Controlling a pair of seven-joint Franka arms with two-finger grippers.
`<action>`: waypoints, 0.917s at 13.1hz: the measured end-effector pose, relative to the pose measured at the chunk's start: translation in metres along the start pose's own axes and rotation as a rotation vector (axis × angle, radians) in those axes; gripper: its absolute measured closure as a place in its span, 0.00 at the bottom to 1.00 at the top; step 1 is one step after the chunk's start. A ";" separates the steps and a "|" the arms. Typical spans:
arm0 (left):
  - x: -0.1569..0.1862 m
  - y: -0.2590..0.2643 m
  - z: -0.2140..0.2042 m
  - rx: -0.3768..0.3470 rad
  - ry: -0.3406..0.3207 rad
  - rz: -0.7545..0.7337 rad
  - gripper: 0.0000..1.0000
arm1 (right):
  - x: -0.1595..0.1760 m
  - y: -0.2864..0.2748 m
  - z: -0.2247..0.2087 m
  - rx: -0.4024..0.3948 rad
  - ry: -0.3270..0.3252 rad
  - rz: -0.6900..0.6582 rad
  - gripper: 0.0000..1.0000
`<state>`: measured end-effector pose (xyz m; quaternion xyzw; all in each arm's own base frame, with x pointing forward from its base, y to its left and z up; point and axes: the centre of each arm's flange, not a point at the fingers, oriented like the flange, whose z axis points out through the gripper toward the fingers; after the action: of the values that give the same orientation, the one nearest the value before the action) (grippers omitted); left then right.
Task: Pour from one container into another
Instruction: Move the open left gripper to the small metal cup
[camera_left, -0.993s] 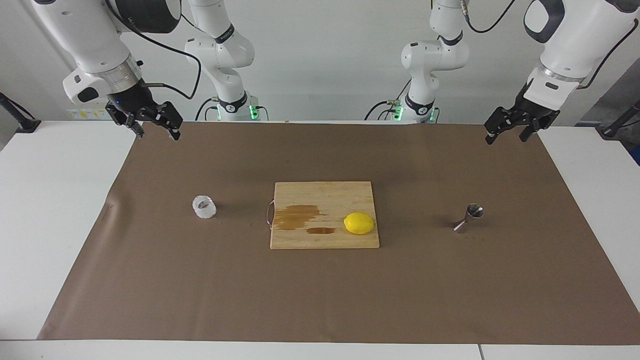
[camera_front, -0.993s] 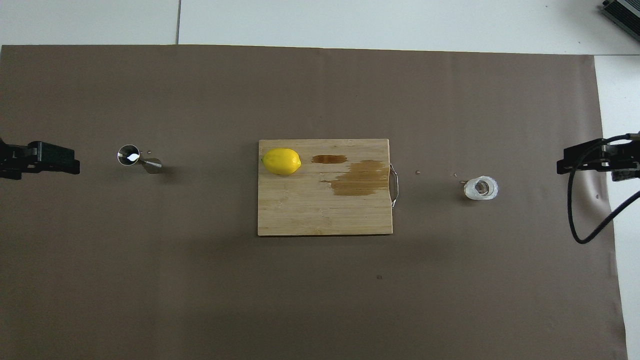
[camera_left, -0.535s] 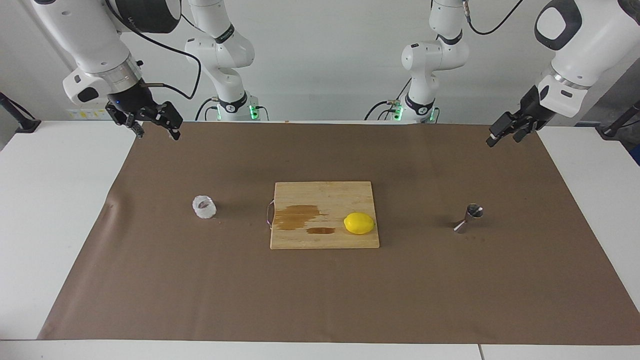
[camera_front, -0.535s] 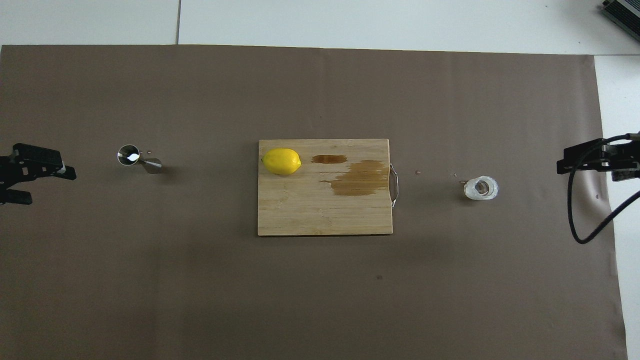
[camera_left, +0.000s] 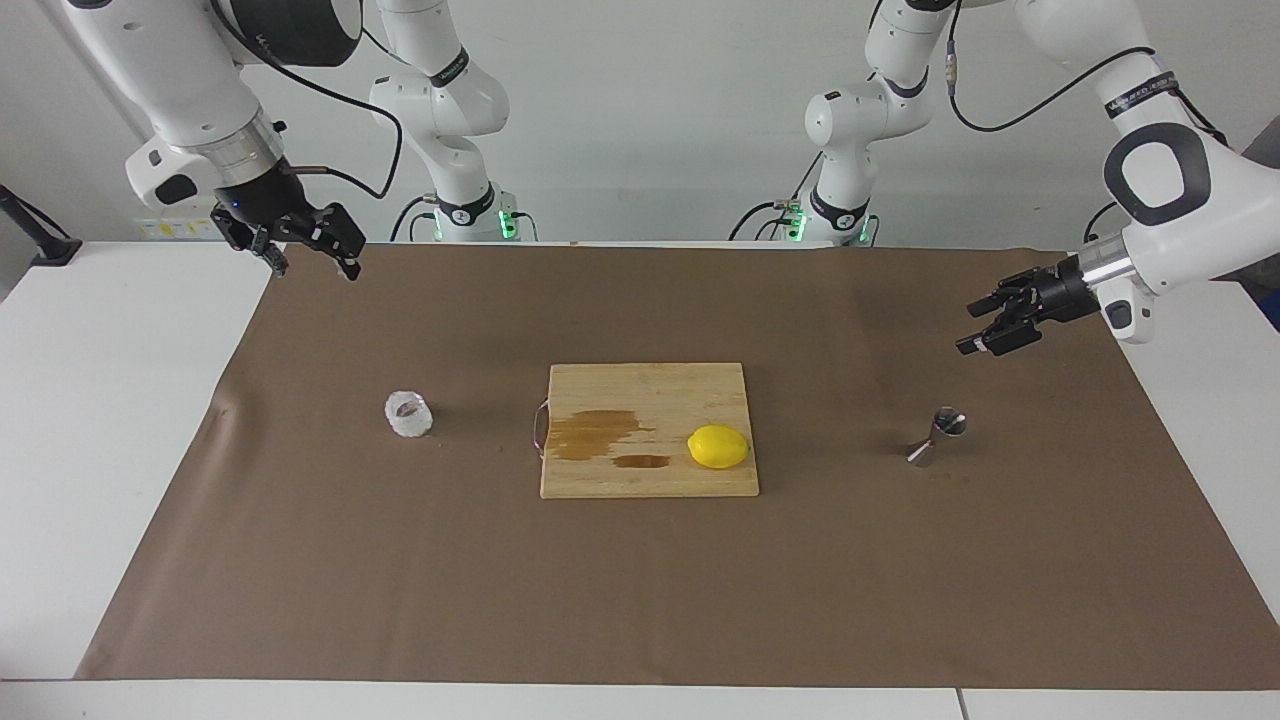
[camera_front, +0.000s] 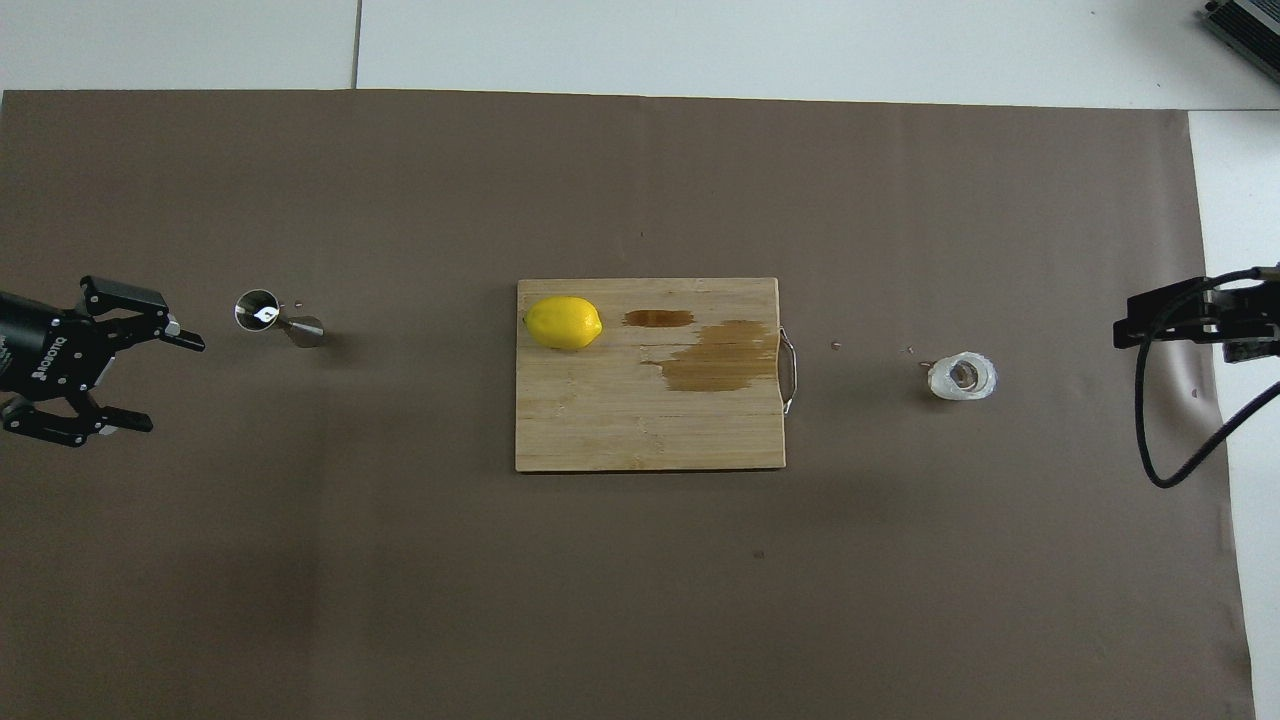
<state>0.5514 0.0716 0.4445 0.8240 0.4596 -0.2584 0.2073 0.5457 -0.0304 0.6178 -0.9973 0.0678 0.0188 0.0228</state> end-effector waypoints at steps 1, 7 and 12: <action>0.014 -0.004 0.011 0.003 -0.058 -0.094 0.00 | 0.000 0.000 0.000 0.000 0.000 0.000 0.00; 0.073 -0.007 0.040 -0.110 -0.374 -0.248 0.00 | 0.000 0.000 0.000 0.000 0.000 0.000 0.00; 0.087 0.005 0.022 -0.246 -0.496 -0.217 0.00 | 0.000 0.000 0.000 0.000 0.000 0.000 0.00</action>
<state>0.5896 0.1131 0.3742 0.6503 0.5083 -0.4149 0.3829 0.5457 -0.0304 0.6178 -0.9973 0.0678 0.0188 0.0228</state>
